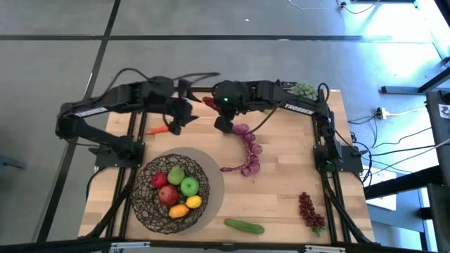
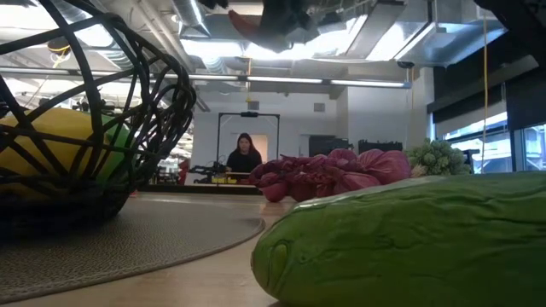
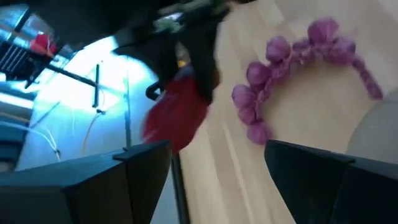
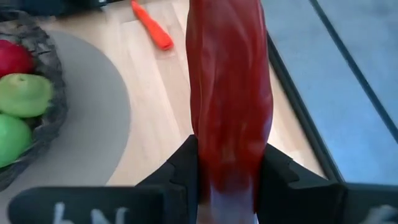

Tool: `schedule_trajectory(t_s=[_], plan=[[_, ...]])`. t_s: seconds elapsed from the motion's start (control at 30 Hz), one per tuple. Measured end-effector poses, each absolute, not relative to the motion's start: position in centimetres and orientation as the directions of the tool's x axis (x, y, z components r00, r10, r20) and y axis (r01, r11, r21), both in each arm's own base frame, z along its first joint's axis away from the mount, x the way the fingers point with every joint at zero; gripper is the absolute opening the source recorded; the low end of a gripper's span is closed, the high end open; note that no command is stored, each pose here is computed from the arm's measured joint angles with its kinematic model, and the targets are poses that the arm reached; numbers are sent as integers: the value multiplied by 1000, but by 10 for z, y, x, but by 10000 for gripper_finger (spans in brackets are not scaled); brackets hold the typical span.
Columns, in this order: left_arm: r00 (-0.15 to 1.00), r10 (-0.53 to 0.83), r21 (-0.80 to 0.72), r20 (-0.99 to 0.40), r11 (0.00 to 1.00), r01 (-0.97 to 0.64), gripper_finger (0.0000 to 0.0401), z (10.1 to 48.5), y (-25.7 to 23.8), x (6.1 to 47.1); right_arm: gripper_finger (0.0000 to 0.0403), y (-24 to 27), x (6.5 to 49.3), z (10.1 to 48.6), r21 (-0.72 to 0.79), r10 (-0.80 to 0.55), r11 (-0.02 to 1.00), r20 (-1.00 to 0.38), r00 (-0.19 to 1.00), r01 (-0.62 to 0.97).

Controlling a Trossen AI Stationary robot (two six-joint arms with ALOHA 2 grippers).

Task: Build produce basket
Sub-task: Put the red chili pepper into the black wire basket

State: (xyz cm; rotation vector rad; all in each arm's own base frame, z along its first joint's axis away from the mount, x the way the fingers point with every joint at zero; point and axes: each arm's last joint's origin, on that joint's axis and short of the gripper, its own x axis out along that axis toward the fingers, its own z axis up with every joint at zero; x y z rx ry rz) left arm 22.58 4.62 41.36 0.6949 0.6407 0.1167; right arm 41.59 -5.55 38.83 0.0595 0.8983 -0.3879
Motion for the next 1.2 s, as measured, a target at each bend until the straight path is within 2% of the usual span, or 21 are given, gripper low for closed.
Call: schedule_trajectory(t_s=[0.07,0.23,0.4,0.87,1.2], plan=[[789,328,672,-520,727,141,252,409,46,234,93,-57,416,388,-116,-310,927,-771,556,357],[753,481,814,-449,568,122,252,407,42,253,93,-58,415,387,-121,-311,926,-779,544,357],[758,477,852,-444,486,193,252,403,43,263,92,-58,414,387,-122,-310,927,-782,541,356],[682,555,857,-477,468,218,252,387,62,280,94,-57,414,387,-120,-308,927,-782,541,354],[680,560,857,-473,470,209,252,388,64,279,91,-57,414,387,-118,-308,927,-782,541,357]])
